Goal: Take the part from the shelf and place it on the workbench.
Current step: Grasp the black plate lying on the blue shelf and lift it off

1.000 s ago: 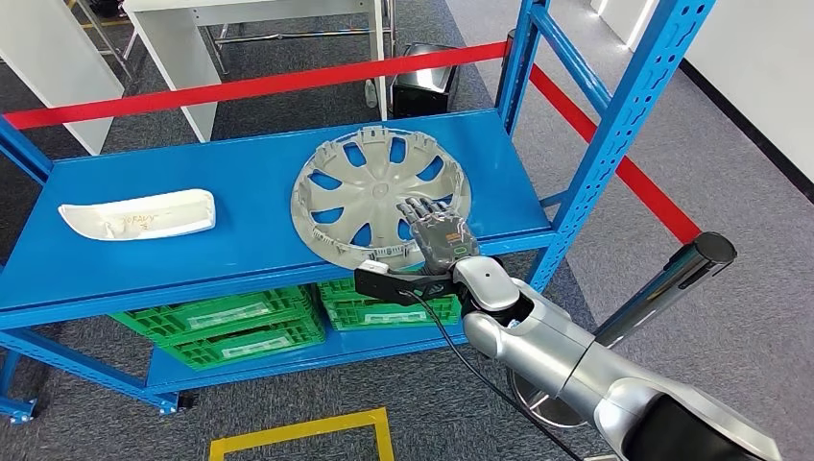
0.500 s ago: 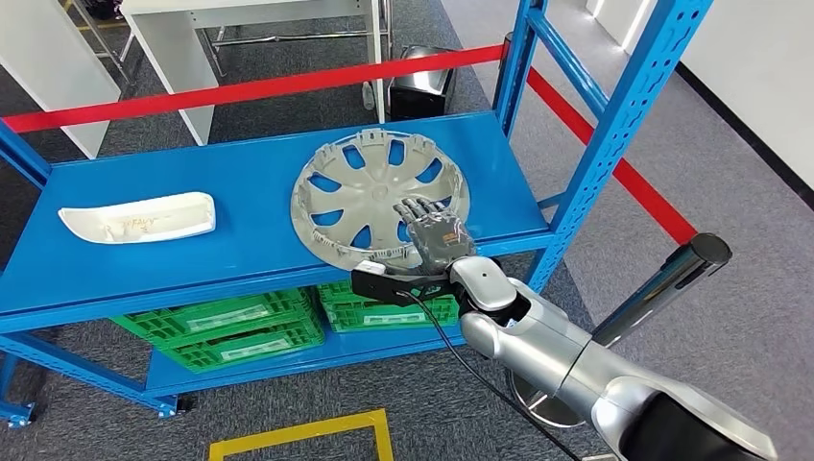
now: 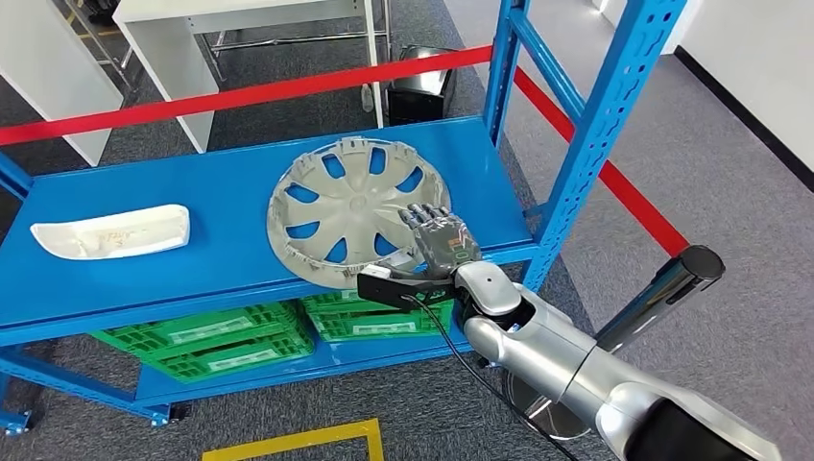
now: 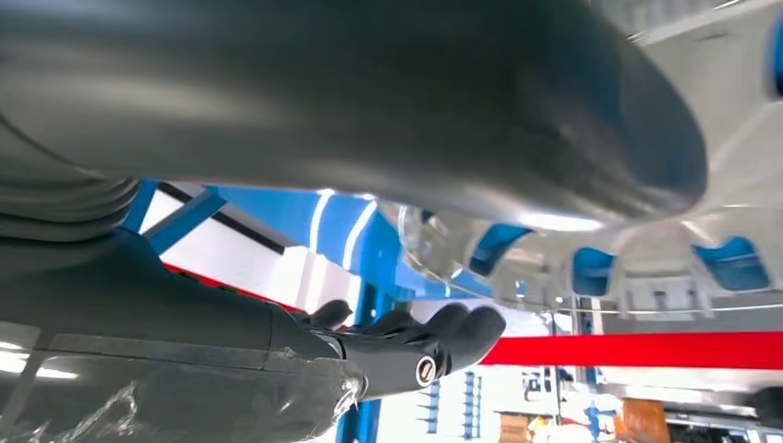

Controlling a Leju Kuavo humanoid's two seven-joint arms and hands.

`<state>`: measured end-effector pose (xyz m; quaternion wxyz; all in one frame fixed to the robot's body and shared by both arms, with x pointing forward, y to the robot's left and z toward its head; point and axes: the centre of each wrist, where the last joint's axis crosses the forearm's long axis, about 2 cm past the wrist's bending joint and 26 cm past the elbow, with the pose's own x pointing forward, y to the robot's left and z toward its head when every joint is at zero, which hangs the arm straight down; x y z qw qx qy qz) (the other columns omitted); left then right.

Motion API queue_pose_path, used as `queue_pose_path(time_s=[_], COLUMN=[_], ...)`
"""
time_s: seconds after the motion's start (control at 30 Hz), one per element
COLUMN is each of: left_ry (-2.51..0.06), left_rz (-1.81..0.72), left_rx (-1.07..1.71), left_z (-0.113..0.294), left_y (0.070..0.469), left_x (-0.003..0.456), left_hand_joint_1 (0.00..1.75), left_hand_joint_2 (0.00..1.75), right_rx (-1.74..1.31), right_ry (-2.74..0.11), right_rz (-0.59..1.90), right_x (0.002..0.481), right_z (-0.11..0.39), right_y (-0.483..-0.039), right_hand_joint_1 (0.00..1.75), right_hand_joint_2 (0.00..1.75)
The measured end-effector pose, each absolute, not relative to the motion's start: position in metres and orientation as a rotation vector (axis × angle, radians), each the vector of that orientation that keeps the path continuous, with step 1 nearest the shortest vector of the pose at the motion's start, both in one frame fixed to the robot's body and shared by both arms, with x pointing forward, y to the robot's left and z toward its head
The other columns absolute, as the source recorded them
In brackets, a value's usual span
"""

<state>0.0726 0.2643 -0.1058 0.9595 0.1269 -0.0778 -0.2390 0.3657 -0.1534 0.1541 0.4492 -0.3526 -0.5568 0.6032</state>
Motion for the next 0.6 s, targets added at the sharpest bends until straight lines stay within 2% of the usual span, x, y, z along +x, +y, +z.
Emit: queue_pose_path(time_s=[0.6], left_ry=[-0.161], left_rz=[-0.494], left_rx=[0.271], left_z=[-0.1057], left_y=[0.2637], left_x=[0.0726], left_hand_joint_1=[0.00], left_hand_joint_2=[0.00], right_rx=[-0.845], right_ry=[-1.375], right_rz=[1.495], right_x=[0.3637], right_z=[0.1512], right_y=[-0.1537], right_hand_joint_1=[0.00], right_hand_joint_2=[0.00])
